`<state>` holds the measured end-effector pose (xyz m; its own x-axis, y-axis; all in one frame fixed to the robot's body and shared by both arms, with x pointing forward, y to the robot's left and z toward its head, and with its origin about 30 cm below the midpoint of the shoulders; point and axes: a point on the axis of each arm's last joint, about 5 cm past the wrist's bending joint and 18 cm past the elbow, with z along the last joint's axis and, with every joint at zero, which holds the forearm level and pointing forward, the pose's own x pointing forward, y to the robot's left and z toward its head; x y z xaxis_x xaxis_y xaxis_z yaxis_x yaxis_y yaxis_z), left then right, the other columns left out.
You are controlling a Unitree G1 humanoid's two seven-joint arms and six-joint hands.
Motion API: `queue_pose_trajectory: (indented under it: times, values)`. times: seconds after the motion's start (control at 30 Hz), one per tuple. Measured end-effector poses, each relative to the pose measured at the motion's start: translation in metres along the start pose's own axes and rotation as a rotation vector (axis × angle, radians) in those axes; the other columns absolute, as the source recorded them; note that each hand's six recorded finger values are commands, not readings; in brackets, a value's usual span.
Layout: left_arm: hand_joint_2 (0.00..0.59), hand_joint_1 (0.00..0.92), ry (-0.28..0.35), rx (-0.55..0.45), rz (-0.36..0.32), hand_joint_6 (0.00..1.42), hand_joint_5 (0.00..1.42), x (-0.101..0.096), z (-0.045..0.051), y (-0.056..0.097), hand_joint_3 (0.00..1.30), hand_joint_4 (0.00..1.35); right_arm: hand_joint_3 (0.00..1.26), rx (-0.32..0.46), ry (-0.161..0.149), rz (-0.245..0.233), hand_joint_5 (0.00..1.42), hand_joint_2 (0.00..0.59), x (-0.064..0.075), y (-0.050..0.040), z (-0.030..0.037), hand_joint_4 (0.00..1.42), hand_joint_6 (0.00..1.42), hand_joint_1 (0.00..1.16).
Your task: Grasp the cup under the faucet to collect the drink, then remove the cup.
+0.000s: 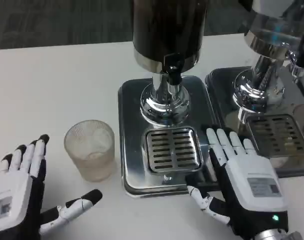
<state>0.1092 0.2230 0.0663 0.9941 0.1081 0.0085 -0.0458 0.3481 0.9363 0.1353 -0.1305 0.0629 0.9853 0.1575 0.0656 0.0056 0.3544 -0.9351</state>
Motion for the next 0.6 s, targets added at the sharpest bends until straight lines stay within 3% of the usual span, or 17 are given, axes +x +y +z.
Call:
queue_pose_trajectory:
  times: [0.37, 0.6]
  values:
    - [0.0, 0.0, -0.11, -0.179, 0.126, 0.0, 0.0, 0.045, -0.0123, 0.013, 0.0, 0.0, 0.0, 0.007, 0.041, -0.015, 0.0, 0.417, 0.004, 0.0027, 0.0043, 0.0, 0.0, 0.31]
    - [0.0, 0.0, -0.066, -0.297, 0.077, 0.0, 0.0, 0.04, -0.0353, -0.009, 0.0, 0.0, 0.0, 0.013, 0.056, -0.024, 0.0, 0.417, 0.005, 0.0032, 0.0059, 0.0, 0.0, 0.31]
